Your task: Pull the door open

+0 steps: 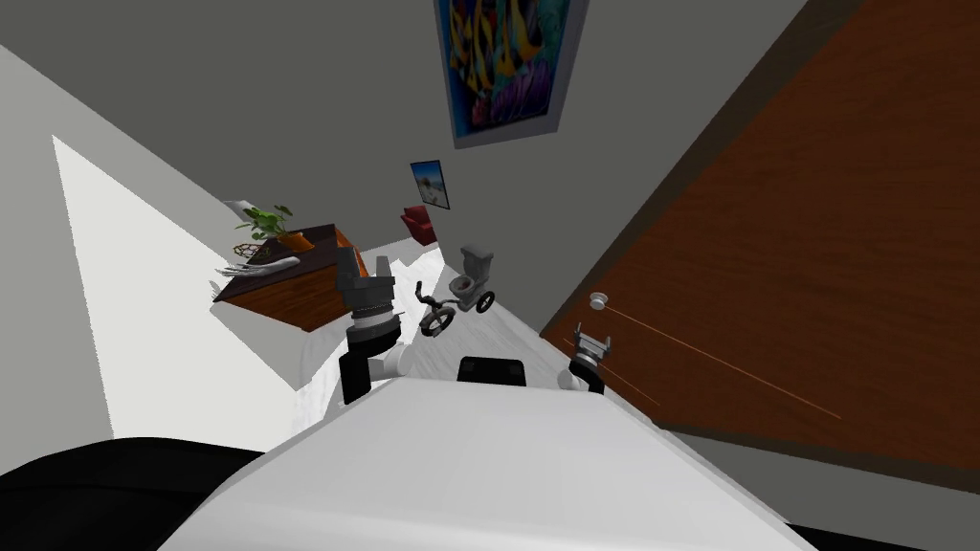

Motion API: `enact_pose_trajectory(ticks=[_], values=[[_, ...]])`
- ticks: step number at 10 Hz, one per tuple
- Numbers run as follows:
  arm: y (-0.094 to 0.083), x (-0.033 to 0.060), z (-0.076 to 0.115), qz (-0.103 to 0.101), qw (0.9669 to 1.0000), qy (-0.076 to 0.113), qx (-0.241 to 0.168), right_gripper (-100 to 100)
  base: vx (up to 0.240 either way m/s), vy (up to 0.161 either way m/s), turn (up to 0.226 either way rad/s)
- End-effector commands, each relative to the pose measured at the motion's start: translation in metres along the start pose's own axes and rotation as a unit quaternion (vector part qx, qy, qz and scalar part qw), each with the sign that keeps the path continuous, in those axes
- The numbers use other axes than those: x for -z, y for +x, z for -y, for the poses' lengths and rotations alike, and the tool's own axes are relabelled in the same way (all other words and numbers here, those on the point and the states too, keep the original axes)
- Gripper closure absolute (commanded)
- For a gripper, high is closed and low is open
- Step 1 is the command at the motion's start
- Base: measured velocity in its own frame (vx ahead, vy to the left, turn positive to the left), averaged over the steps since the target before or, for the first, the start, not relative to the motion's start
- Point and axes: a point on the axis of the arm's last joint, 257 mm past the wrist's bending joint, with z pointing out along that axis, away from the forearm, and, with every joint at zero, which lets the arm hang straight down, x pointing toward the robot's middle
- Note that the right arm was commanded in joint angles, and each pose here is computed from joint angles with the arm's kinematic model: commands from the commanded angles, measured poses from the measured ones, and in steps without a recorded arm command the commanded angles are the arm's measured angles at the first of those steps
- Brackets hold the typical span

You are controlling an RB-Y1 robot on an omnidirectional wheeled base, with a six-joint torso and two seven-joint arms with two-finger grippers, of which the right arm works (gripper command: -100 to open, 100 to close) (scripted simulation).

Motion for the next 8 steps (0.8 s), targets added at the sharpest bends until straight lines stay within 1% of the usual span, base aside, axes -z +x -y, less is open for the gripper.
enact_pose_trajectory(ticks=[1, 2, 3, 5, 6, 8], values=[[-0.01, 0.0019, -0.007, 0.01, 0.9998, -0.01, -0.014, -100, 0.062, -0.084, 0.103], [-0.016, 0.0036, -0.011, 0.015, 0.9995, -0.016, -0.021, -100, 0.058, -0.075, 0.106], [-0.024, 0.0066, -0.017, 0.024, 0.9988, -0.026, -0.033, -100, 0.062, -0.075, 0.152], [-0.04, 0.0125, -0.028, 0.038, 0.9969, -0.044, -0.053, -100, 0.069, -0.105, 0.167], [-0.043, 0.0138, -0.031, 0.041, 0.9964, -0.048, -0.057, -100, 0.05, -0.103, 0.081], [-0.05, 0.0173, -0.036, 0.048, 0.995, -0.057, -0.066, -100, 0.041, -0.056, 0.073]])
